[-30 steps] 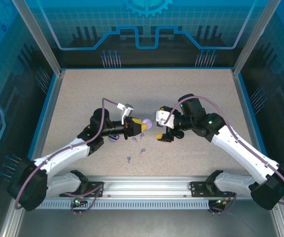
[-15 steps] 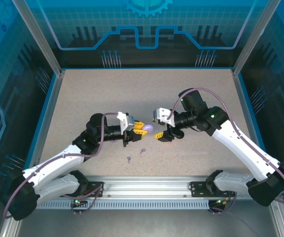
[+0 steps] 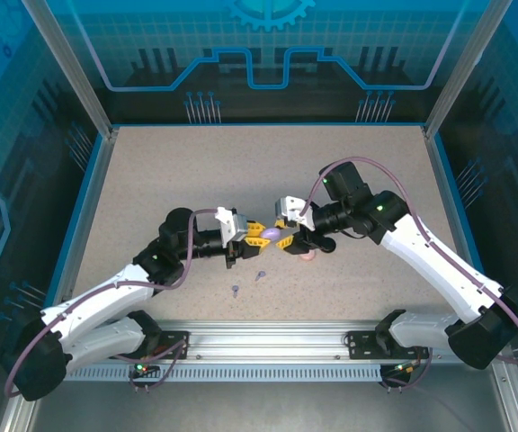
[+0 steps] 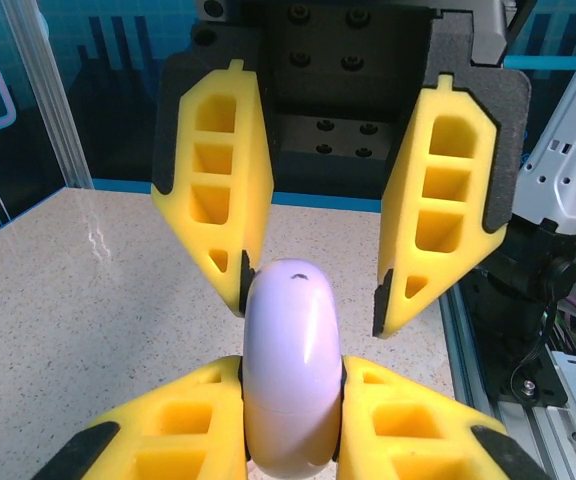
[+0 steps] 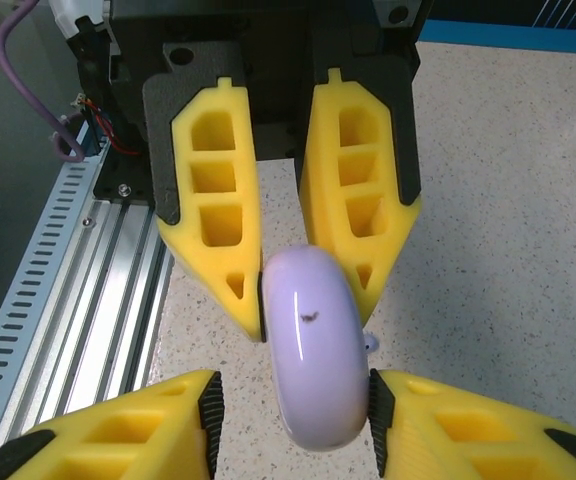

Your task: Insert wireless bluetooth earbuds into charging case

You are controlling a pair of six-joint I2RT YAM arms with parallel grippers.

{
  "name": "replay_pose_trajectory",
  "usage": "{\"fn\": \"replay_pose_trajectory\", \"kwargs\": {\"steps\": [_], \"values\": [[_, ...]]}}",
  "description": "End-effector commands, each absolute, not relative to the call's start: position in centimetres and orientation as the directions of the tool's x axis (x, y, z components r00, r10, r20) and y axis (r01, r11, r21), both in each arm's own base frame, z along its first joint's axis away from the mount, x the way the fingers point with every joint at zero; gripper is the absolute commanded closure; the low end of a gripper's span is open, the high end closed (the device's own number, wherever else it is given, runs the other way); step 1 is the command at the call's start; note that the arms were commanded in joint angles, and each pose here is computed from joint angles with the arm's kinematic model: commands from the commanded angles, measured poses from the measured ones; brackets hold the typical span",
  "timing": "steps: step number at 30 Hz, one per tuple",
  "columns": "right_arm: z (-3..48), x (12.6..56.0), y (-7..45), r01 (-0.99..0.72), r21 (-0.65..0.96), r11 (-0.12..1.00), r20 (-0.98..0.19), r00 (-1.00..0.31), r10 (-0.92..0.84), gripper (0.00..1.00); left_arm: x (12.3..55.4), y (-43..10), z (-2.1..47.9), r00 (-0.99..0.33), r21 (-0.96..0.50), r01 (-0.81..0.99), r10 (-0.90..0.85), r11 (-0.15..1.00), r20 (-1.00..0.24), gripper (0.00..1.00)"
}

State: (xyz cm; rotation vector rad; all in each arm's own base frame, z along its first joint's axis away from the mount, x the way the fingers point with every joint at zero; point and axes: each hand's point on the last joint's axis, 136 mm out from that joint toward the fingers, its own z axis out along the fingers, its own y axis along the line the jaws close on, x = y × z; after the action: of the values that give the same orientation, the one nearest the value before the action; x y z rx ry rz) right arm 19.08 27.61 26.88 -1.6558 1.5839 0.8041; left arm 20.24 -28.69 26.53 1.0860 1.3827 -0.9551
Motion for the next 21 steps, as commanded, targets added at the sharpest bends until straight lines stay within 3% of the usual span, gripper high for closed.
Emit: {"fn": "replay_pose_trajectory", "kwargs": {"steps": [1, 9, 14, 21], "values": [[27.0, 18.7, 28.4, -0.999, -0.033, -0.030, -0.836, 0.044, -0.547, 0.56, 20.2, -29.0, 26.7, 0.032, 0.057, 0.965, 0.099, 0.254, -0.995, 0.96], [26.7, 18.8, 28.4, -0.999, -0.038, -0.033, -0.828, 0.050, -0.559, 0.70, 20.2, -29.0, 26.7, 0.028, 0.053, 0.965, 0.099, 0.258, -0.995, 0.94], [27.0, 18.7, 27.8, -0.997, -0.067, -0.023, -0.824, 0.069, -0.562, 0.73, 20.1, -28.9, 26.1, 0.017, 0.045, 0.964, 0.107, 0.262, -0.994, 0.79], [27.5, 18.5, 27.5, -0.996, -0.083, -0.020, -0.829, 0.080, -0.554, 0.73, 19.9, -28.9, 25.6, 0.006, 0.034, 0.966, 0.110, 0.257, -0.994, 0.68]]}}
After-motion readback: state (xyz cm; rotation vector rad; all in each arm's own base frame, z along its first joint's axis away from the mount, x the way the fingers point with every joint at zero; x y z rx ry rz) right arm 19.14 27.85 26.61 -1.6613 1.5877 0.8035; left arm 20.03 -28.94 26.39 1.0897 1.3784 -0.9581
